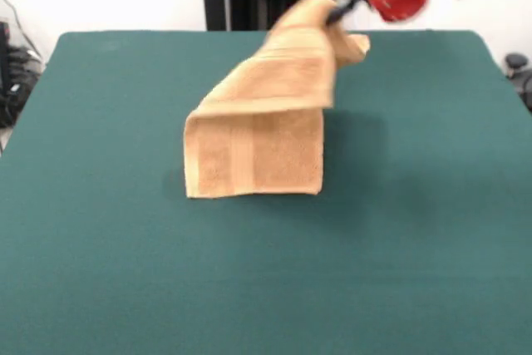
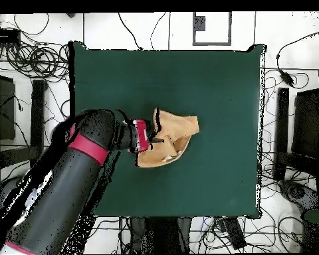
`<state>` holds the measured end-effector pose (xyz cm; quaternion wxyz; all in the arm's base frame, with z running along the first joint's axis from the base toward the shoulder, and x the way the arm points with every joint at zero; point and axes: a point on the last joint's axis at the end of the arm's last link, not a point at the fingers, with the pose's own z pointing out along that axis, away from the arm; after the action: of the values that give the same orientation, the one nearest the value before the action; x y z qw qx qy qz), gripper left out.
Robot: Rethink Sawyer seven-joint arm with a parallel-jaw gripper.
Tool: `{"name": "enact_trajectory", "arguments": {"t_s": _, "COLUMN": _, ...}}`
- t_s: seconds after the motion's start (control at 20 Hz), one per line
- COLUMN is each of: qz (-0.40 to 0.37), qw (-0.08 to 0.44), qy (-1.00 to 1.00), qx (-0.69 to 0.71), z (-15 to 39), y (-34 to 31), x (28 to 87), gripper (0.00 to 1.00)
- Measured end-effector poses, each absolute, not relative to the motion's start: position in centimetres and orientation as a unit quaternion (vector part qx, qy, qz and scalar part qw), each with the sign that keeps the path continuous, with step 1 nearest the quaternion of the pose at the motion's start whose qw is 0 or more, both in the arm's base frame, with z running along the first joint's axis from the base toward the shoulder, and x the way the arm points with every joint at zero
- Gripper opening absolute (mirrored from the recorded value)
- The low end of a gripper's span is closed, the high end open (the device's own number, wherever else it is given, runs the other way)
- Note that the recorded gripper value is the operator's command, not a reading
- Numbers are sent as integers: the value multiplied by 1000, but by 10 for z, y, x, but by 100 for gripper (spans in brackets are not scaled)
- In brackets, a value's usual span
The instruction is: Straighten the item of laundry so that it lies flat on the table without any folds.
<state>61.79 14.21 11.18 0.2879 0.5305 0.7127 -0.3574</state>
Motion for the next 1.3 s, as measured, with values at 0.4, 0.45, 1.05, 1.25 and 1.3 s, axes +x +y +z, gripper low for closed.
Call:
{"name": "enact_trajectory", "arguments": {"t_s": 0.4, "qz": -323, "qw": 329, "qy": 723, "qx": 515, "z": 200, "y": 27, "x": 631, "gripper": 100}}
{"name": "enact_trajectory", "arguments": {"t_s": 0.45, "qz": -322, "qw": 330, "qy": 723, "qx": 515, "z": 208, "y": 15, "x": 629, "gripper": 100}}
{"name": "enact_trajectory", "arguments": {"t_s": 1.05, "qz": -273, "qw": 315, "qy": 737, "qx": 532, "z": 238, "y": -36, "x": 615, "gripper": 100}}
{"name": "enact_trajectory", "arguments": {"t_s": 1.25, "qz": -243, "qw": 287, "qy": 748, "qx": 547, "z": 245, "y": -72, "x": 620, "gripper": 100}}
{"name": "enact_trajectory", "arguments": {"t_s": 1.3, "qz": -231, "qw": 273, "qy": 753, "qx": 552, "z": 250, "y": -94, "x": 622, "gripper": 100}}
